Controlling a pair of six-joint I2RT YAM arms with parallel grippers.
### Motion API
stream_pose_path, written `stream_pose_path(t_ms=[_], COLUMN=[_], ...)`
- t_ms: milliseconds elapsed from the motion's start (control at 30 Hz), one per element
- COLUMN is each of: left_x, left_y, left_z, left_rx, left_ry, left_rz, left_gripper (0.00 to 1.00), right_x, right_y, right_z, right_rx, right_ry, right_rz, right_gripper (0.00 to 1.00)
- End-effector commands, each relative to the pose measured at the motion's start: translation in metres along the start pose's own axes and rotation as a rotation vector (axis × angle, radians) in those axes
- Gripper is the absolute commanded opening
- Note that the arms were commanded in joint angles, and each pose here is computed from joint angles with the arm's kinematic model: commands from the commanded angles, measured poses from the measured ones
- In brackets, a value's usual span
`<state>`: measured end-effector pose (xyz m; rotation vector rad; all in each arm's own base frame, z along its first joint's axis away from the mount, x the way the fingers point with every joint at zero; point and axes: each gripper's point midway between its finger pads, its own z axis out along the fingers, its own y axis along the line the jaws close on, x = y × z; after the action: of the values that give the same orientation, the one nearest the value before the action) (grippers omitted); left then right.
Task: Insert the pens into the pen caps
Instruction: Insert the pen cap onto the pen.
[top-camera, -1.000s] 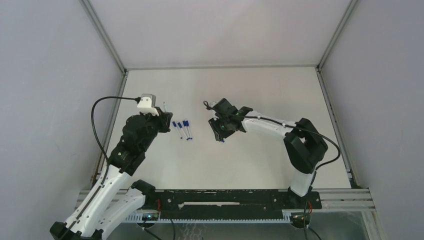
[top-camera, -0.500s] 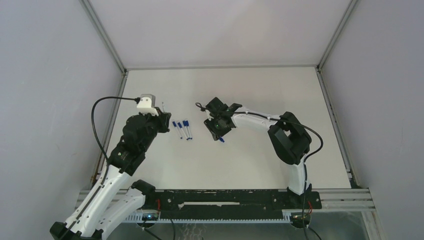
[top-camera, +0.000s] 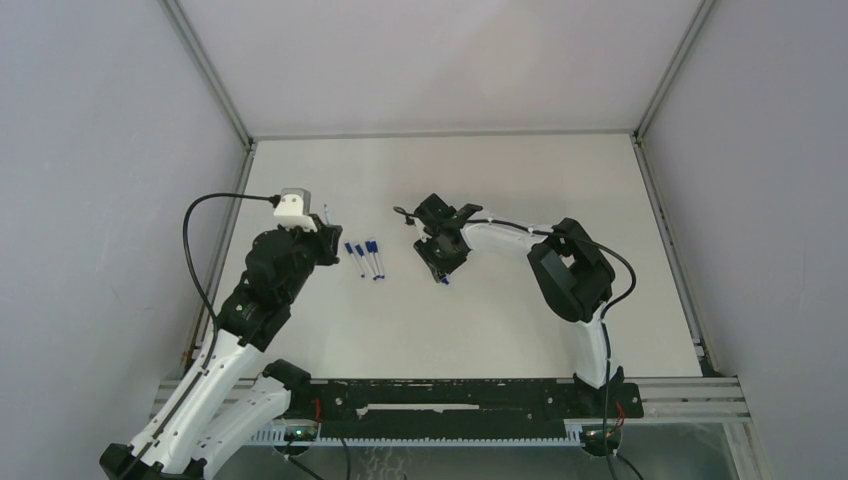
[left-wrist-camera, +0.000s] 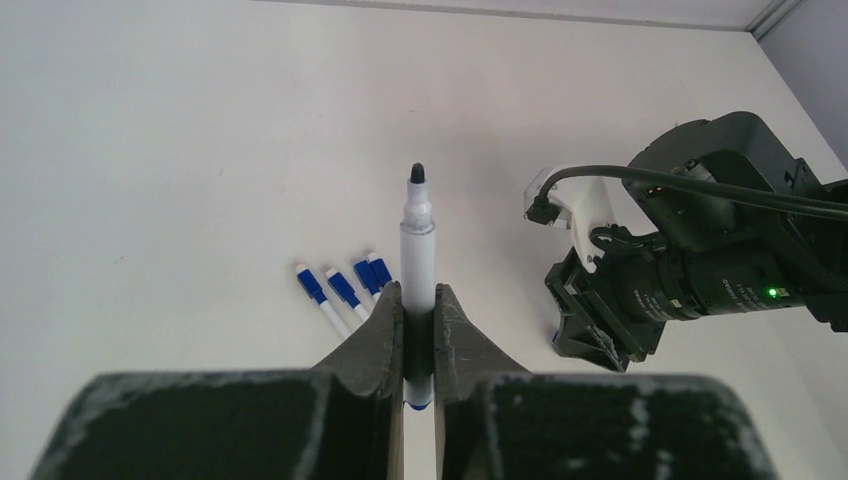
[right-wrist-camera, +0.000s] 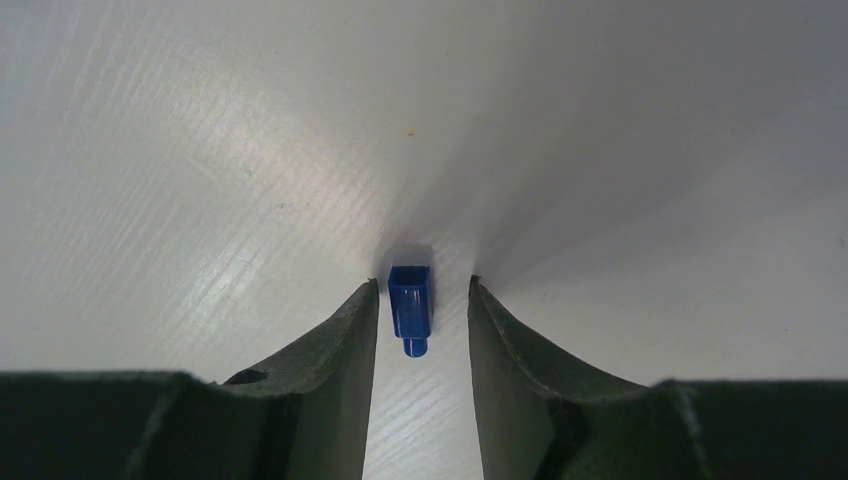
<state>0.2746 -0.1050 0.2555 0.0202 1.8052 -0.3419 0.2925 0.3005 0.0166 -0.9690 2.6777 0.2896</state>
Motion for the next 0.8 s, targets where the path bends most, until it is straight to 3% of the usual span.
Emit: stream_pose_path(t_ms=[0,367,767], left_x=[-0.016,-0.016,-0.015], left_y=[0.0,0.0,-0.001], left_z=[-0.001,-0.001,-0.001], left_rx=[-0.003,-0.002,-0.003], left_ry=[-0.041,-0.038,-0.036], left_rz=[0.008,0.008,0.007], left_gripper=[0.0,0.0,0.0], right_x=[-0.011,-0.004,0.011], right_y=[0.002,0.006,0.009], right_z=[-0.003,0.007,0.002], right_rx=[-0.023,-0.016,-0.007], right_ry=[-0.012,0.041,0.075], right_rz=[-0.015,-0.025,-0.037], right_gripper=[0.44,0.37,0.38])
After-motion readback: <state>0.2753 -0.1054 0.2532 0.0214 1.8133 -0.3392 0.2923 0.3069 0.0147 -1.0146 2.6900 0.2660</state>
